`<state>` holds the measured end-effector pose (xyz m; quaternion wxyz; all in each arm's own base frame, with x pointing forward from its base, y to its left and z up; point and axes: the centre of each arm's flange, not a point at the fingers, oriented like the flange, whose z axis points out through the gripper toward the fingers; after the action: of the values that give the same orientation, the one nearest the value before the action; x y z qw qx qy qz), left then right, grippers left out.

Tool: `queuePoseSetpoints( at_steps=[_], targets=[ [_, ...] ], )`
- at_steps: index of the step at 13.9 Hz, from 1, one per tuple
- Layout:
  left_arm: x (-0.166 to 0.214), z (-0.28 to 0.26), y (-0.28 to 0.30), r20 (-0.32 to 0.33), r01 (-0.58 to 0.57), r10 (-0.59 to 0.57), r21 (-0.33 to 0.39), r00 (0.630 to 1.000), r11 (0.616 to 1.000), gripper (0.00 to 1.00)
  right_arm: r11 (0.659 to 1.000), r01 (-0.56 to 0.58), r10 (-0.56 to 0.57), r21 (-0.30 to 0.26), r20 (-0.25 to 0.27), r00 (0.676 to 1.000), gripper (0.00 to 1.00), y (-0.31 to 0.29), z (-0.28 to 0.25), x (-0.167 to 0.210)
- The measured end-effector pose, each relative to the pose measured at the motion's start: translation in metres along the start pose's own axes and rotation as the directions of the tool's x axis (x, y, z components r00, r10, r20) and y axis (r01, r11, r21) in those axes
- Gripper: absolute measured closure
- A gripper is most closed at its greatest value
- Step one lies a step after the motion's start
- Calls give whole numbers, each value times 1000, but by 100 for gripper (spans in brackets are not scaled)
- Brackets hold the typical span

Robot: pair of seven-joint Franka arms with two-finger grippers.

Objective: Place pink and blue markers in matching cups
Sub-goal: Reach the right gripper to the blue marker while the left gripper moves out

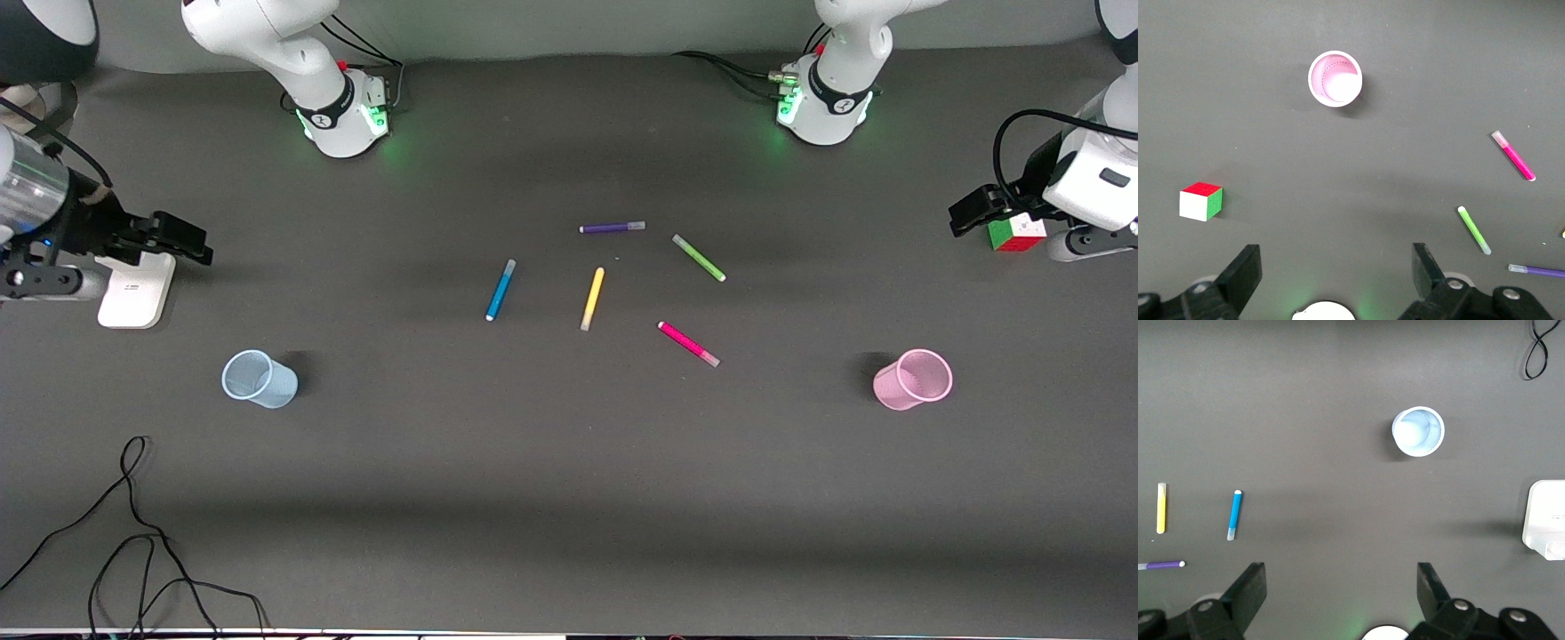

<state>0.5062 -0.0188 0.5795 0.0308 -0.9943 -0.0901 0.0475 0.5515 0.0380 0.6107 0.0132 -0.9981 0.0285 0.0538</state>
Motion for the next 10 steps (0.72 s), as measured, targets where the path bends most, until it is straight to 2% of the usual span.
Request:
queuePoseSetpoints(
  at_steps=[3, 5, 8, 10],
  targets=[
    [0, 0, 0, 0, -1, 1, 0, 1000, 1000, 0, 1000, -1, 1, -5, 20, 1000, 0, -1, 10, 3],
    [0, 0, 0, 0, -1, 1, 0, 1000, 1000, 0, 1000, -18, 19, -8, 65, 998, 0, -18, 39, 15],
    [5, 8, 0, 19, -3, 3, -1, 1000, 1000, 0, 989, -144, 137, 19, 194, 971, 0, -104, 136, 44],
    [13, 22, 1, 47, -6, 6, -4, 999, 1000, 0, 980, -201, 196, -10, 273, 942, 0, -162, 207, 51]
  ],
)
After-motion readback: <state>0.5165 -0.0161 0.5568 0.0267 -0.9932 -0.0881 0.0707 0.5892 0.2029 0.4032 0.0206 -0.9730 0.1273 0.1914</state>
